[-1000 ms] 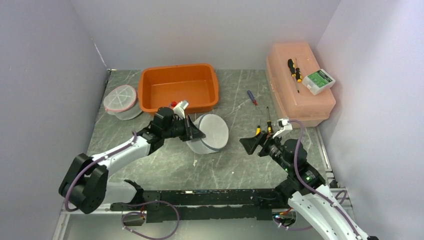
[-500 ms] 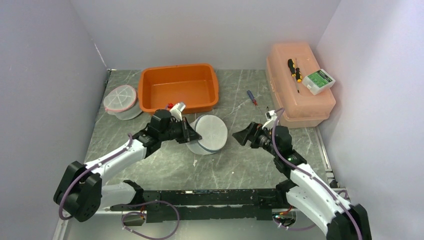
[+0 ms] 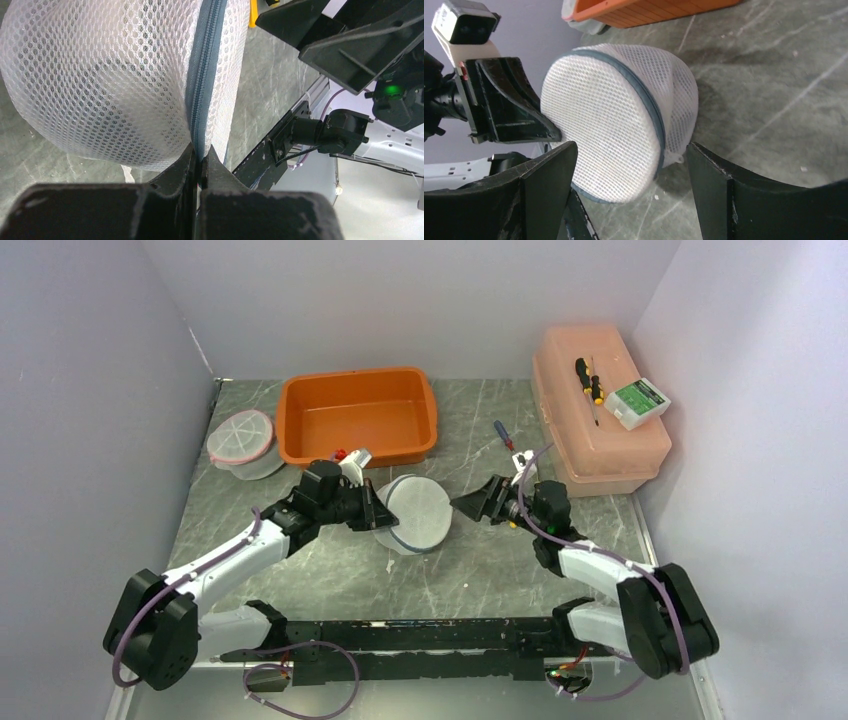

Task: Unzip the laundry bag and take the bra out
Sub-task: Place the laundry bag at the center of the board, then unzip the laundry bag at the center of the board.

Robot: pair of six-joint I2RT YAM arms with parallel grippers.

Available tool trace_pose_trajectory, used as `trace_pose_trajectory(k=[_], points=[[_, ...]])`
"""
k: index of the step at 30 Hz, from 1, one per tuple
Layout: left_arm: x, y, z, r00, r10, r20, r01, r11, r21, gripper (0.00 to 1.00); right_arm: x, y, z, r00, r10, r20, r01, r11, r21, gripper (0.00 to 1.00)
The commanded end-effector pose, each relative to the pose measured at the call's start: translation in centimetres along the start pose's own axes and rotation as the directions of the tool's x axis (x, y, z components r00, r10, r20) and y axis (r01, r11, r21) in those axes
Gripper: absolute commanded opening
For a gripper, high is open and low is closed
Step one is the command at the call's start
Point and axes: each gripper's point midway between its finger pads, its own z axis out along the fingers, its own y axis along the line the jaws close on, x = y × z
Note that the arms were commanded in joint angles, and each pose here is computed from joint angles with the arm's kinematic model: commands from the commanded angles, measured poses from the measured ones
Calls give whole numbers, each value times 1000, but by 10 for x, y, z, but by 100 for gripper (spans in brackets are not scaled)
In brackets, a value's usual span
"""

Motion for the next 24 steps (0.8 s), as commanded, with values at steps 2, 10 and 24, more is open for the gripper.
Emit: trace_pose_trajectory(k=[2, 10, 24], points=[[-12, -22, 0, 998, 66, 17, -68, 994, 91, 3, -25, 30, 22, 992, -121, 29, 124, 985, -117, 82], [-9, -23, -1, 997, 73, -1, -73, 992, 100, 3, -7, 24, 48, 979, -201, -44, 196, 976, -95, 77], [-5, -24, -9, 996, 85, 6, -85, 991, 101, 3, 9, -8, 40, 983, -166, -79, 169, 985, 32, 87]])
